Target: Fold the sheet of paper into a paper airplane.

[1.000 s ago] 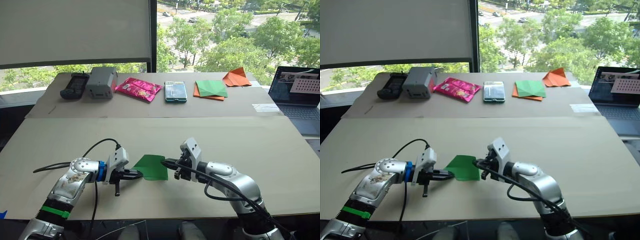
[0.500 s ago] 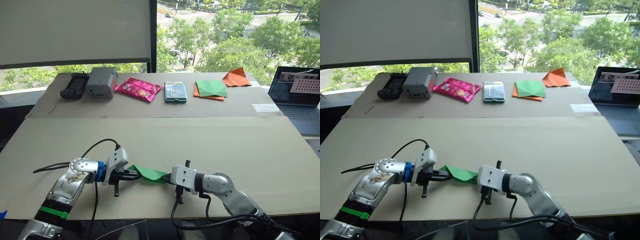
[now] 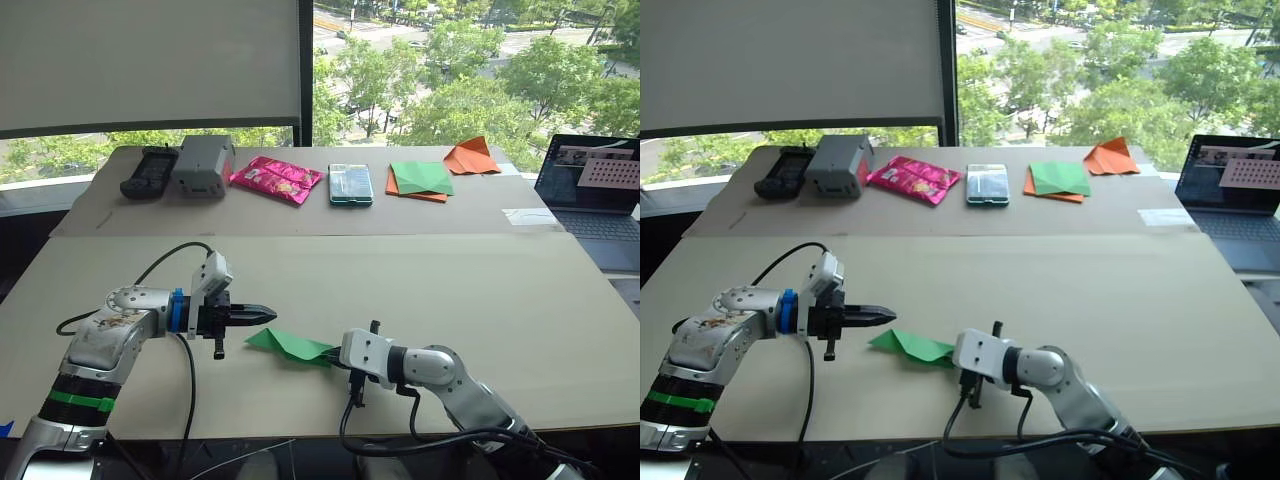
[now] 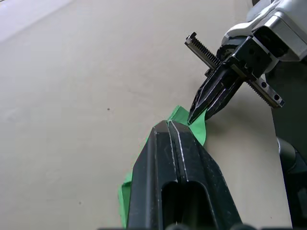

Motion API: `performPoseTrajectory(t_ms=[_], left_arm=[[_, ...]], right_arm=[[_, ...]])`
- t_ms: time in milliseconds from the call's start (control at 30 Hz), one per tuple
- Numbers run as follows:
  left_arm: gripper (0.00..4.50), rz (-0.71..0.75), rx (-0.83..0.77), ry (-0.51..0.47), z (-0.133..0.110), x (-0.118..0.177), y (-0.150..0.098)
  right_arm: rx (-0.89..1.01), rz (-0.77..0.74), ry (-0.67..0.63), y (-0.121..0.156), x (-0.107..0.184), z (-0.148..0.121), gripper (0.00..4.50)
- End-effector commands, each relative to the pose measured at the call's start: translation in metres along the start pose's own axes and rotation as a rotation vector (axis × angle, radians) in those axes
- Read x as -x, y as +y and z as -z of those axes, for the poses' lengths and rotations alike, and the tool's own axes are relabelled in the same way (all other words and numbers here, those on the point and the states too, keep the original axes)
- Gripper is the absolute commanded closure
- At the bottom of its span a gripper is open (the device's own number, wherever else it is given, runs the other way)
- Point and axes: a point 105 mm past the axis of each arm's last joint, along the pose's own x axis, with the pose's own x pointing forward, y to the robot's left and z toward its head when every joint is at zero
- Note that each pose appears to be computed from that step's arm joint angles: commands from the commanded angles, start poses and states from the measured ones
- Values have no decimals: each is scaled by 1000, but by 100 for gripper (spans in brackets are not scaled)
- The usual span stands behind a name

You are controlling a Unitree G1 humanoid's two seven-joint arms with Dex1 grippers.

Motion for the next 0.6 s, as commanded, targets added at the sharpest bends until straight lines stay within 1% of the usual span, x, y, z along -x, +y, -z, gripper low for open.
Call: performPoseTrajectory(t_ms=[33,167,300,433,600], left_arm=[[450,-5,-16,31,12,-13,0],[450,6,-28,91,31,-18,-2],[450,-9,-60,163,49,-15,1],[450,-32,-89,182,56,-17,5],[450,-14,-118,216,64,-18,3]], right_arm=[[-15,-5,33,1,-1,6,445],[-20,-7,35,3,-1,5,445],[-44,-10,37,3,1,3,445],[-67,-12,32,3,0,0,445],[-88,-37,35,5,2,-3,445]])
